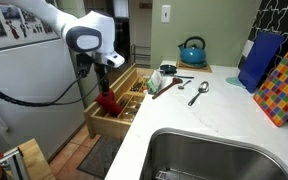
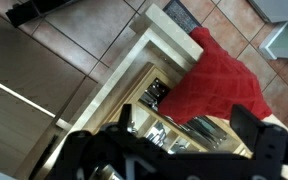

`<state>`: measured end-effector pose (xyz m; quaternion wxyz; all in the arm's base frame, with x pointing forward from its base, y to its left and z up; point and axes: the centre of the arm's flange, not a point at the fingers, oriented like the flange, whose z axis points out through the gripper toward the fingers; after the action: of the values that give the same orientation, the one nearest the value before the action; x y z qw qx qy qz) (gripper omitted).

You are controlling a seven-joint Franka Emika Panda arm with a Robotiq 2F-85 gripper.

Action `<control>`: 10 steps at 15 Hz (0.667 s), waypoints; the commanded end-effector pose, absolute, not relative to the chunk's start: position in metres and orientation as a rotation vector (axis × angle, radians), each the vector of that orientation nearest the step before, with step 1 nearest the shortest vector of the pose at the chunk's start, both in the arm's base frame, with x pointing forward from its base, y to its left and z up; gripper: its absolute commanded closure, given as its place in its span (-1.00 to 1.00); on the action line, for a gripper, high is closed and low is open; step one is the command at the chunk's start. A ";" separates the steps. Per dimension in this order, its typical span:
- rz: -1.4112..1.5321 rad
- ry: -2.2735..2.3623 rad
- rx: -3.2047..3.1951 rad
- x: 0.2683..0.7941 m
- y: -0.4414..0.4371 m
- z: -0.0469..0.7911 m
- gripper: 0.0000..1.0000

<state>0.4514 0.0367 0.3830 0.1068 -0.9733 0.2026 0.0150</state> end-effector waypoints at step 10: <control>0.200 1.063 -2.621 0.522 0.038 0.256 -1.00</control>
<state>0.5060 0.0325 0.2789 0.1621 -0.9242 0.3415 0.0540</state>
